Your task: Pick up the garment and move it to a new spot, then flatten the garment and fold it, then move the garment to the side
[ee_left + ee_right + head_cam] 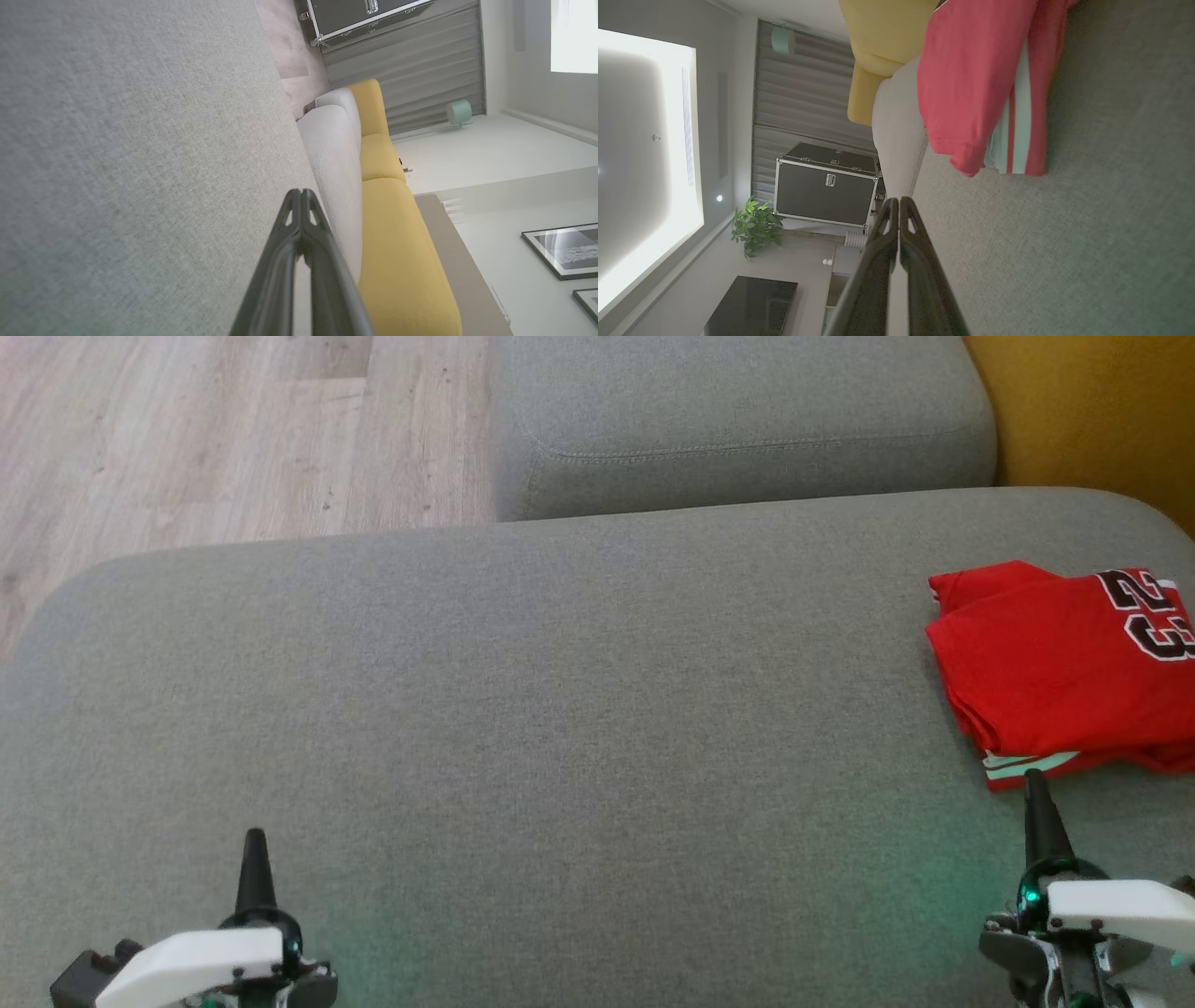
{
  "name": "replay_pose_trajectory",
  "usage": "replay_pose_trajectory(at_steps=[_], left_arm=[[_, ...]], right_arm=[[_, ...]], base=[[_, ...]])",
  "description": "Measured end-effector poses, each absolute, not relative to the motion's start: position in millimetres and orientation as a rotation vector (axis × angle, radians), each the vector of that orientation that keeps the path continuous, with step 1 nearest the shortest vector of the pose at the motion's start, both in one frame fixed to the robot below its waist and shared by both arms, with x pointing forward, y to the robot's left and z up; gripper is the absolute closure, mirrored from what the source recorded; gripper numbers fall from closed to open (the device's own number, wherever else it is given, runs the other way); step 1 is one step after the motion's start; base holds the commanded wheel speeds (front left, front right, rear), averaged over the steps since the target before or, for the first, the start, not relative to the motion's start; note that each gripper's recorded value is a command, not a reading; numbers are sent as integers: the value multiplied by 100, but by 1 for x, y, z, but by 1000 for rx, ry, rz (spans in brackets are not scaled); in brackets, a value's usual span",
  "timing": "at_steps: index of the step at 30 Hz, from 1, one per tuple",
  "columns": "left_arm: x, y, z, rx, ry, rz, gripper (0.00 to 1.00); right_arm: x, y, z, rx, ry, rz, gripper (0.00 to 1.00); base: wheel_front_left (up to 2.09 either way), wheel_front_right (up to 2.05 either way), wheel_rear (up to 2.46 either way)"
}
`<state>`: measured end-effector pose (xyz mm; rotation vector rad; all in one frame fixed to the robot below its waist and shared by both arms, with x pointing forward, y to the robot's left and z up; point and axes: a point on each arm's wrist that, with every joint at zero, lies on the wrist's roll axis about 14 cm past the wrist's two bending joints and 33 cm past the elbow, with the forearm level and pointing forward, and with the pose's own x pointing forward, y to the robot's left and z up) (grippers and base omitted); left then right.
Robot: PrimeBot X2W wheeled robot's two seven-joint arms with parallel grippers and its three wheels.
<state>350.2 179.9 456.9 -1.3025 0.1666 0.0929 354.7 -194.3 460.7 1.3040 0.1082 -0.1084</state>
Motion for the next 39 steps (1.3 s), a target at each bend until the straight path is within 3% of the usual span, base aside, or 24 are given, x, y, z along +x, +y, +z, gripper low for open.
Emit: replay_pose_trajectory(at_steps=[24, 39], left_arm=[[373, 187, 475, -1573, 98, 57, 100], [375, 187, 478, -1577, 94, 51, 100]], right_arm=[[374, -204, 479, 1582, 42, -87, 100], [374, -205, 479, 1584, 40, -92, 100]], base=[[0, 0, 0], [0, 0, 0]])
